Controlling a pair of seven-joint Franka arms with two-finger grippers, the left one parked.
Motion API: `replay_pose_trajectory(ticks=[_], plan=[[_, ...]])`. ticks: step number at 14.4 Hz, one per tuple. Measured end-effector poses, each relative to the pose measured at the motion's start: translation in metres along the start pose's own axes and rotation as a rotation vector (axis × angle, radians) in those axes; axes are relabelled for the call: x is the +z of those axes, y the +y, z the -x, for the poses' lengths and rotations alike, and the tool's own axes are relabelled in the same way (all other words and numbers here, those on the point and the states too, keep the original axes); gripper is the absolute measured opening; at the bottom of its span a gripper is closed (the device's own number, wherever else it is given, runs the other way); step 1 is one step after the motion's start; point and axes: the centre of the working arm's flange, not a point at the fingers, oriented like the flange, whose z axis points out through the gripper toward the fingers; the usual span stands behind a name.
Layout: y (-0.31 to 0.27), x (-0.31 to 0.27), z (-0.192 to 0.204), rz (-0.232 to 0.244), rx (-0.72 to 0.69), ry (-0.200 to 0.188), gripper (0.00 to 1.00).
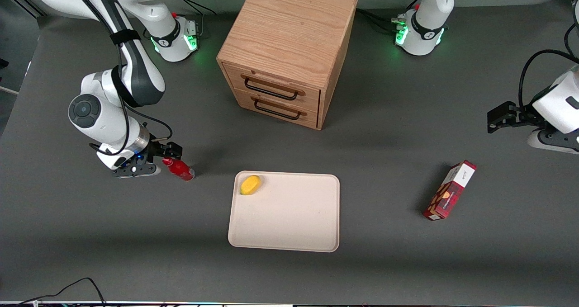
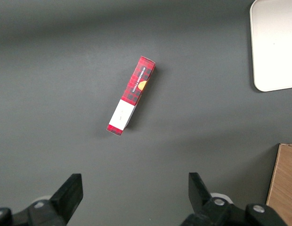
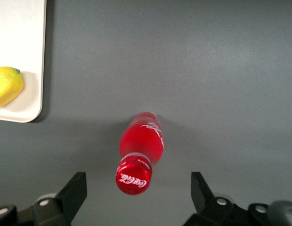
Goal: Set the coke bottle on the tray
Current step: 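Close the right gripper on the bottle's cap end and lift it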
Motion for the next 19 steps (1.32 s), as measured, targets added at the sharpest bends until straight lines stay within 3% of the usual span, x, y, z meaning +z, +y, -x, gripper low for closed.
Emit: replay_pose_trajectory(ticks=[1, 2, 4, 5, 8, 12, 13, 15, 19], plan=[[-0.001, 0.001, 0.001, 0.0, -0.002, 0.0, 0.88], [-0.001, 0.002, 0.001, -0.001, -0.003, 0.006, 0.88], [-0.002, 0.002, 0.001, -0.001, -0.005, 0.007, 0.74], [-0.002, 0.002, 0.001, -0.001, -0.005, 0.007, 0.59], [-0.001, 0.002, 0.001, -0.001, -0.003, 0.008, 0.31], [0.001, -0.01, -0.001, -0.001, 0.0, 0.016, 0.31], [0.003, -0.028, -0.004, 0.003, 0.005, 0.001, 0.31], [0.013, -0.09, -0.013, 0.012, 0.025, -0.056, 0.31], [0.032, -0.22, -0.013, 0.014, 0.06, -0.066, 0.31]])
